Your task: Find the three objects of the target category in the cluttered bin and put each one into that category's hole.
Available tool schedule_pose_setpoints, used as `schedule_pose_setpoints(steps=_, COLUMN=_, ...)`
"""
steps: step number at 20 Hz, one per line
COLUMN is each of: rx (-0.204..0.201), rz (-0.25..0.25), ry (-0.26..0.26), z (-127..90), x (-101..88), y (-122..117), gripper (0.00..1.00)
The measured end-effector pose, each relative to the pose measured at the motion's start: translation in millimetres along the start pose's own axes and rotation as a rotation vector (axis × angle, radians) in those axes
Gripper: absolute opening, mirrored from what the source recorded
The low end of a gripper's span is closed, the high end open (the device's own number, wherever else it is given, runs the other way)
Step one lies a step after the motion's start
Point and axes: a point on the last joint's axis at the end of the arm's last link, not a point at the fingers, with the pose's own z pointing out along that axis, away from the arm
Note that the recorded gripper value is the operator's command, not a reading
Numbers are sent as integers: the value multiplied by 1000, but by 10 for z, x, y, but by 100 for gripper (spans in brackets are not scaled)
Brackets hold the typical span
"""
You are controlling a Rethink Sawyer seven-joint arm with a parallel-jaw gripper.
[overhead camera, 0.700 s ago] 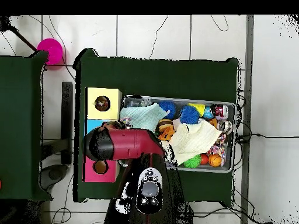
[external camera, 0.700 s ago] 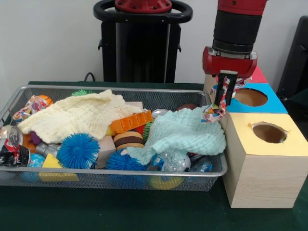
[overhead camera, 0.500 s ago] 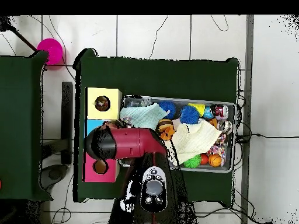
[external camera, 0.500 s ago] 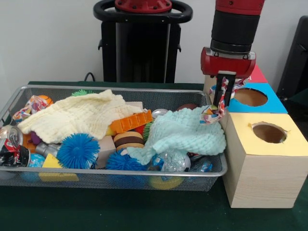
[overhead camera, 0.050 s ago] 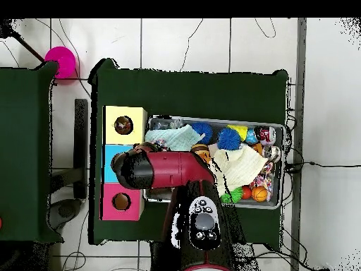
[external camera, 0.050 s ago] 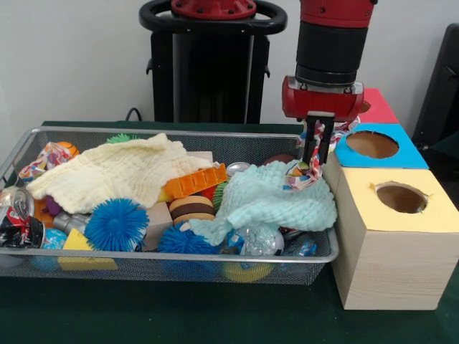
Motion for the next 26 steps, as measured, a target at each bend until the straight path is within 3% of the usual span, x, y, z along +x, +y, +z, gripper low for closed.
schedule_pose_setpoints(steps=13, rx=-3, rz=-83, ry=42, z=-83, x=37, y=478, gripper=0)
schedule_pose_setpoints(steps=26, rx=40, rz=-127, ry=56, z=-81, x=2, y=631, gripper=0)
